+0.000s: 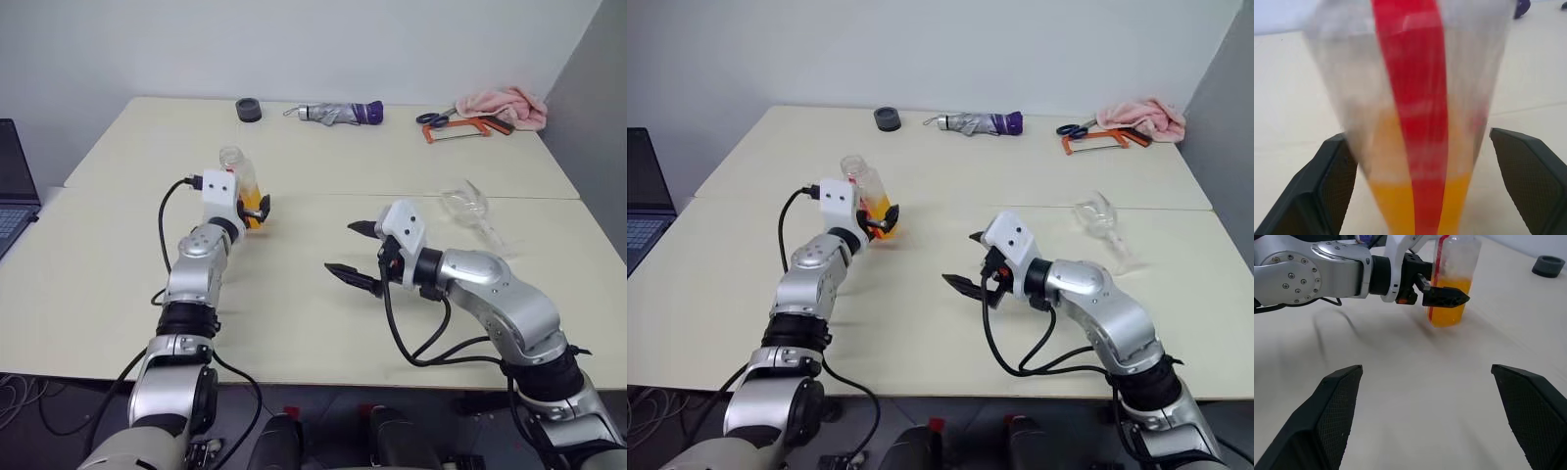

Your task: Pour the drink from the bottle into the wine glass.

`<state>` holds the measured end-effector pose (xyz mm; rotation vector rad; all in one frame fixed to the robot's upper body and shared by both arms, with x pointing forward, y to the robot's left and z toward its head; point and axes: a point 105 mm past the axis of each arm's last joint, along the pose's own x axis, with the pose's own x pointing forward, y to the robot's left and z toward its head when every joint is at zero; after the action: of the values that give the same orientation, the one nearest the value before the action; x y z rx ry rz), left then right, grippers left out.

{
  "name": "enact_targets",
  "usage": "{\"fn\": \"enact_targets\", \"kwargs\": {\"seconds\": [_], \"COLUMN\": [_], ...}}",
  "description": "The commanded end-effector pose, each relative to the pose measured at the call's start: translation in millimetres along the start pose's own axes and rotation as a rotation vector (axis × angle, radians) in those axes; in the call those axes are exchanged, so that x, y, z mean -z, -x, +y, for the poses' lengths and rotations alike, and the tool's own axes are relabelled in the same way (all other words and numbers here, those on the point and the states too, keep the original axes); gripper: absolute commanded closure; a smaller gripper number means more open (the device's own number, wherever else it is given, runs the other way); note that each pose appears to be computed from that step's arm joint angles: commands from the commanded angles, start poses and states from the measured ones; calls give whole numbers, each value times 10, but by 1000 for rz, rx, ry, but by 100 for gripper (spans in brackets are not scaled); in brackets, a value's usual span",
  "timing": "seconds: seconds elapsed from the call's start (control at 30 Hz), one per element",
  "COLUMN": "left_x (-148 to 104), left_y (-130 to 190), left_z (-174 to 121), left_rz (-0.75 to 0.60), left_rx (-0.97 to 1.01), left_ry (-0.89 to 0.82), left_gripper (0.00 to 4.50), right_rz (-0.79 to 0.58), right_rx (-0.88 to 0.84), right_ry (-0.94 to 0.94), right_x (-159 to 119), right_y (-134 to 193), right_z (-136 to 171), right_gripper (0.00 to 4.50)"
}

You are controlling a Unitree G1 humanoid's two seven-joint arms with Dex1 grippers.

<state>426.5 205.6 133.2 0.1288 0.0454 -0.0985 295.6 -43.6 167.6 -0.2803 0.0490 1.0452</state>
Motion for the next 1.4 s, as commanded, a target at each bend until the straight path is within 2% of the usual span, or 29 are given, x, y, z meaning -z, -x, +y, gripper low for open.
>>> {"fn": "enact_targets", "kwargs": {"seconds": [0.03,0.17,0.3,0.5,0.57,0.63,0.83,1.0,1.23,1.37,1.4], "left_x": [-148,-58,-61,-36,-33,-58,-218,-272,-305,-301,-299], "left_y": [108,302,477,754,862,935,961,958,927,917,915], "left_z": [88,86,-81,-626,-865,-1013,-1241,-1362,-1408,-1427,-1428], "left_rz": [-59,-36,-63,-100,-79,-70,-108,-144,-174,-187,-189], "left_rx": [-66,-81,13,396,613,781,1051,1176,1215,1214,1211], "left_ry": [-29,-61,-93,-108,-84,-122,-287,-374,-404,-411,-412], "left_gripper": [5,5,5,5,5,5,5,5,5,5,1], "right_rz": [-19,-16,-27,-45,59,163,336,485,645,750,770], "right_rx": [44,111,225,570,715,767,773,696,622,581,568], "right_ry": [42,19,-29,-114,-145,-196,-282,-321,-316,-326,-324], "right_x": [-79,-69,-100,-181,-59,68,262,456,683,859,880], "right_y": [93,196,384,938,1164,1285,1367,1356,1283,1327,1338], "right_z": [-5,-30,-162,-717,-972,-1137,-1553,-1771,-2016,-2056,-2056], "right_gripper": [0,0,0,0,0,0,0,0,0,0,18]}}
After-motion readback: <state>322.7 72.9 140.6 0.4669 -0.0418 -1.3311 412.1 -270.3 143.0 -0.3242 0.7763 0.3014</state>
